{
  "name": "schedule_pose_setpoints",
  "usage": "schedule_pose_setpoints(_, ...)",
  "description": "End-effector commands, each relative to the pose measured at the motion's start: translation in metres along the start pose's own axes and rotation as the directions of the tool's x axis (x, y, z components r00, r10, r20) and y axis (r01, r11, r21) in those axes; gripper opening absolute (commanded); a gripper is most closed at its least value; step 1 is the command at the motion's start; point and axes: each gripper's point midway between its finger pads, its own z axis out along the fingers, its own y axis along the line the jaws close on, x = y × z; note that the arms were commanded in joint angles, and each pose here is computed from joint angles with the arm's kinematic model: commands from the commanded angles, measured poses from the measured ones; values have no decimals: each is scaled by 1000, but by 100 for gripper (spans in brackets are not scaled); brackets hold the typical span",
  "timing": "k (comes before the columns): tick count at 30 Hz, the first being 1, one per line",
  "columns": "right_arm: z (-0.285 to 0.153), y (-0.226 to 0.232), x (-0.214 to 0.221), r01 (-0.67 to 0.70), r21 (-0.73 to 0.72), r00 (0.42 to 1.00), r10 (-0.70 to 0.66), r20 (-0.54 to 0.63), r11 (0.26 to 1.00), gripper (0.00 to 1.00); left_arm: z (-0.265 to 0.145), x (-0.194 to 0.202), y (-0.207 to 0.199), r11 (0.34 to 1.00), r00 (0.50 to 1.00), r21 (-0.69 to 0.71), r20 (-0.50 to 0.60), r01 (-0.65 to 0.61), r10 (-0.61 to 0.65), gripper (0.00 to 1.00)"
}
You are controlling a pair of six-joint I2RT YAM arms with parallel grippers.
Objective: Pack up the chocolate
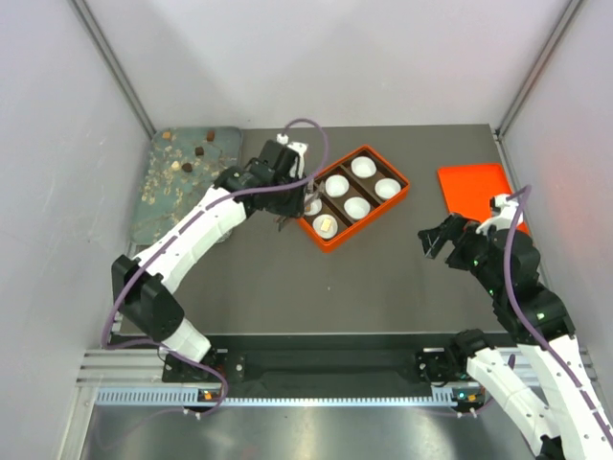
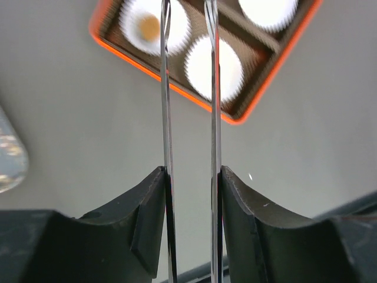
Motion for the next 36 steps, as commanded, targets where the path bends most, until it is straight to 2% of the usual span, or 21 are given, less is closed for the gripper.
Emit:
schedule_pose_setpoints(1,-4,8,-7,-10,-39,999,11,33,999,100,-22,-46,32,994,990,-94,131,58,-46,45)
schedule_pose_setpoints(7,-3,8,-2,-14,-55,999,16,30,998,100,-27,-77,130,942,947,-206,244,263,-211,45)
schedule_pose_setpoints(8,-2,9,-1,-13,-58,999,14,29,998,100,-32,-81,161,915,925,-243,284,323,-251,45)
schedule_pose_setpoints(11,-1,10,1,-14,-70,999,16,27,997,100,-41,-78,219,840,881,-325,350,434,-320,46)
schedule_pose_setpoints(14,1,10,4,-9,-72,1000,11,21,997,100,-44,-77,263,781,843,-369,405,504,-353,47)
schedule_pose_setpoints(17,4,9,5,3,-72,1000,-2,21,997,100,-38,-76,289,762,818,-349,420,545,-393,48)
schedule_pose_setpoints(19,6,8,4,10,-66,1000,-9,24,998,100,-26,-77,292,781,826,-326,398,533,-398,48)
schedule_pose_setpoints(21,7,8,5,15,-66,1000,-14,21,998,100,-11,-81,273,849,851,-222,353,480,-388,47)
schedule_pose_setpoints(22,8,8,4,17,-64,1000,-16,20,998,100,-6,-78,270,859,857,-205,338,470,-388,48)
schedule_pose_setpoints(29,15,9,5,17,-63,1000,-16,13,998,100,20,-56,265,875,881,-183,259,448,-397,49)
schedule_pose_setpoints(36,17,11,3,18,-66,1000,-17,12,998,100,37,-22,264,870,895,-219,186,441,-406,49)
